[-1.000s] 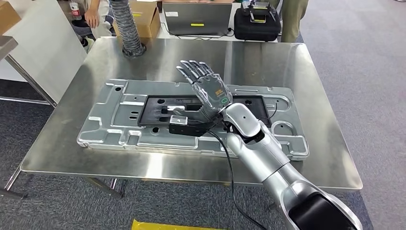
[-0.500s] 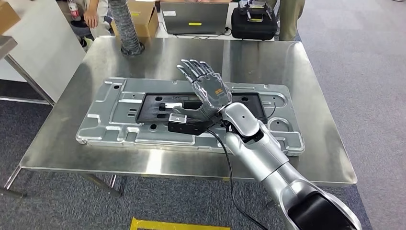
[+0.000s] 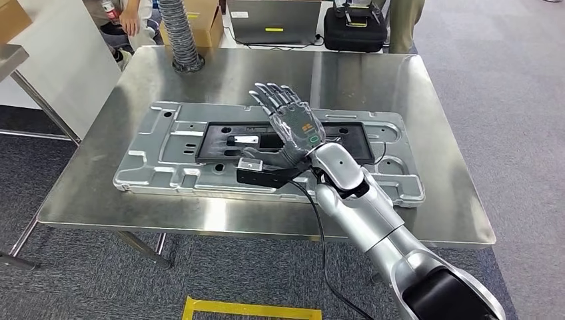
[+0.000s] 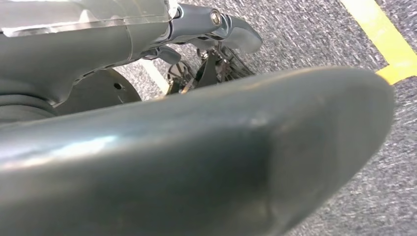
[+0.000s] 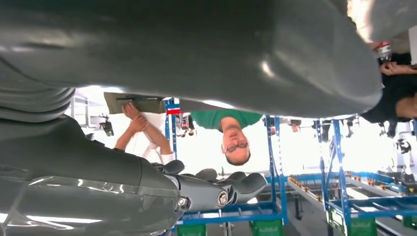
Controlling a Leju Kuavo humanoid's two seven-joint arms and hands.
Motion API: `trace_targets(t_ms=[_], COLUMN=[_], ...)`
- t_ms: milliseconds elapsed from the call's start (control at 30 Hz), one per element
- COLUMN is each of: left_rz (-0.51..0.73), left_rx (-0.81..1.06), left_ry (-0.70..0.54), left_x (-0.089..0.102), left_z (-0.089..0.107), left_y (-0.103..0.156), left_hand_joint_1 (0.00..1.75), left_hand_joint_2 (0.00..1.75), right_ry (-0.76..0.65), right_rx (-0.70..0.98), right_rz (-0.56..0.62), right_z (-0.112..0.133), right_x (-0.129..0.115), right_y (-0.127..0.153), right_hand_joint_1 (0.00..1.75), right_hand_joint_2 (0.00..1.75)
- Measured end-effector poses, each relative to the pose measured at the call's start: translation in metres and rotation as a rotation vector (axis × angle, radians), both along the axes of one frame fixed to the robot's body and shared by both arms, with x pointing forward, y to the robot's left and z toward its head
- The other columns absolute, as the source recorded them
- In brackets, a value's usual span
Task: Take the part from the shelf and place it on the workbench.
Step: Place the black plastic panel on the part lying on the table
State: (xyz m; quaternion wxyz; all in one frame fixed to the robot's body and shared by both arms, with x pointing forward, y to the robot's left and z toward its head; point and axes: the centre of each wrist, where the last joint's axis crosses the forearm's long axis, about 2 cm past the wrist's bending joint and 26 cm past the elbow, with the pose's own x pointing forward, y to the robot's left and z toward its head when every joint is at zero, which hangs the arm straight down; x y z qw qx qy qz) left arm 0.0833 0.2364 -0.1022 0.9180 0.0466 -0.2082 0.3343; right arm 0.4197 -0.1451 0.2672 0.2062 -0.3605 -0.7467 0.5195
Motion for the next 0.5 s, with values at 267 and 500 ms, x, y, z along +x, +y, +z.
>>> trace_targets(t_ms=[267, 500], left_rz=[-0.007, -0.012], left_rx=[0.002, -0.001], left_ry=[0.003, 0.001], left_x=[-0.0003, 0.0012], left_z=[-0.0001, 0.0002], left_y=[0.0005, 0.0006], left_hand_joint_1=[0.0, 0.0], left_hand_joint_2=[0.0, 0.0], right_ry=[0.0, -0.005], right_rx=[-0.004, -0.001], right_rz=[-0.005, -0.008], right_z=[-0.0028, -0.0053], right_x=[-0.0008, -0.0019], right_y=[-0.0018, -0.0037], right_hand_joint_1=[0.0, 0.0], right_hand_joint_2=[0.0, 0.0])
